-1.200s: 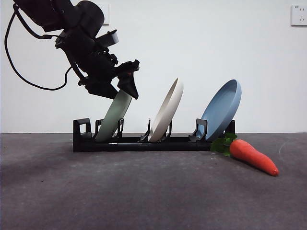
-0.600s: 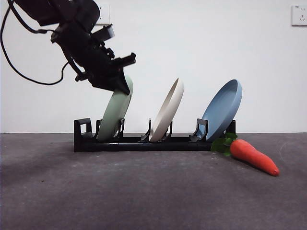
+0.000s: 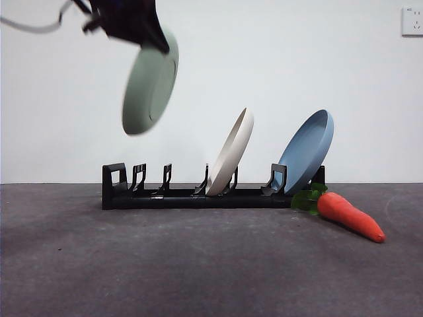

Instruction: Take the green plate from the plate rack,put the plate on the table,take the carrot from the table,put the carrot in the plate

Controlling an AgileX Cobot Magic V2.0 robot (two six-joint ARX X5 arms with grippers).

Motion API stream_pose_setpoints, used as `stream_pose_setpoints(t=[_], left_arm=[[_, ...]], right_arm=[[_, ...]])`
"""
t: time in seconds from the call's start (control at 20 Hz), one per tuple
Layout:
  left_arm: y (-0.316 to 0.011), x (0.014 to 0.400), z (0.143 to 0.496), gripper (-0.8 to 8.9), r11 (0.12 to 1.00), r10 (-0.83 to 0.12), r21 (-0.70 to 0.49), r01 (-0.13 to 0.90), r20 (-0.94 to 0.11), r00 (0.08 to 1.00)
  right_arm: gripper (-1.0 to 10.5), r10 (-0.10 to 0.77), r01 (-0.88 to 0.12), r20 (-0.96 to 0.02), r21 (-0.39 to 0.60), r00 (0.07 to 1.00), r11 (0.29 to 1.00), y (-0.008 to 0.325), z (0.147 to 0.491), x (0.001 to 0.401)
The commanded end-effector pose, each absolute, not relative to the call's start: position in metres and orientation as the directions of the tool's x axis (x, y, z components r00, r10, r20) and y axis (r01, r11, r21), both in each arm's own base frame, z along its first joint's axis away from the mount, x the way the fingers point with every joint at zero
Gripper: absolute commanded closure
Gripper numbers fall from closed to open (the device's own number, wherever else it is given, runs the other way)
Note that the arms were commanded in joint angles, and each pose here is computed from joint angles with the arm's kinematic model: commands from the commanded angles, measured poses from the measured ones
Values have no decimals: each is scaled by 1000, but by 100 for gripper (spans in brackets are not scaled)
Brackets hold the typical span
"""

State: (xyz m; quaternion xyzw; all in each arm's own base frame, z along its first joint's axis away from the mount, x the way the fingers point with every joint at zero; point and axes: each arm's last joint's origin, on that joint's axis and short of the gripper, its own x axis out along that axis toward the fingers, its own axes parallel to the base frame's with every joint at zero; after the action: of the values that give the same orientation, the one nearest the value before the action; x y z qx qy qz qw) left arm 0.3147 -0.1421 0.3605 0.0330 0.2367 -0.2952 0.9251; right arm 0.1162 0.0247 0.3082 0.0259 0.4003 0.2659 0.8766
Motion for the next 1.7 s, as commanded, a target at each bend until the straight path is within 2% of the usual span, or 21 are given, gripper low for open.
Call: stream_pose_setpoints(t=[0.05, 0.2, 0.35, 0.45, 0.7, 0.95, 1.05, 1.15, 1.35, 1.5, 1.65, 1.7], left_arm=[[-150, 280, 379, 822, 794, -498, 84, 602, -478, 723], [-165, 236, 388, 821, 742, -457, 200, 640, -548, 700], [-187, 207, 374, 821, 669, -364, 303, 678, -661, 656], [-203, 194, 360, 821, 618, -336, 351, 703, -691, 640], [-238, 177, 298, 821, 515, -271, 436, 738, -734, 623], [-266, 170, 228, 821, 375, -246, 533, 758, -731, 636], [-278, 174, 207, 821, 302, -200, 587, 751, -731, 652], [-288, 175, 186, 821, 251, -180, 593, 765, -748, 638], [-296, 179, 159, 821, 224, -142, 585, 780, -772, 620], [-297, 178, 156, 799, 252, -151, 550, 797, -791, 593], [-294, 175, 154, 582, 278, -149, 488, 827, -829, 539], [-294, 175, 153, 553, 293, -146, 482, 826, -831, 537]], right_arm=[[263, 486, -444, -683, 257, 546, 859, 25, 309, 117], [263, 486, -444, -681, 256, 547, 859, 25, 309, 117], [263, 487, -444, -681, 257, 547, 858, 25, 309, 117], [263, 487, -444, -681, 257, 547, 858, 25, 309, 117], [263, 487, -444, -681, 257, 547, 858, 25, 309, 117], [262, 487, -444, -681, 257, 547, 858, 25, 309, 117], [263, 487, -444, -681, 257, 547, 858, 25, 309, 117], [263, 487, -444, -681, 258, 546, 858, 25, 309, 117], [263, 487, -444, -681, 258, 546, 858, 25, 309, 117], [263, 487, -444, -681, 258, 546, 858, 25, 309, 117], [262, 487, -444, -681, 258, 546, 858, 25, 309, 117], [262, 487, -444, -681, 258, 546, 858, 25, 309, 117]])
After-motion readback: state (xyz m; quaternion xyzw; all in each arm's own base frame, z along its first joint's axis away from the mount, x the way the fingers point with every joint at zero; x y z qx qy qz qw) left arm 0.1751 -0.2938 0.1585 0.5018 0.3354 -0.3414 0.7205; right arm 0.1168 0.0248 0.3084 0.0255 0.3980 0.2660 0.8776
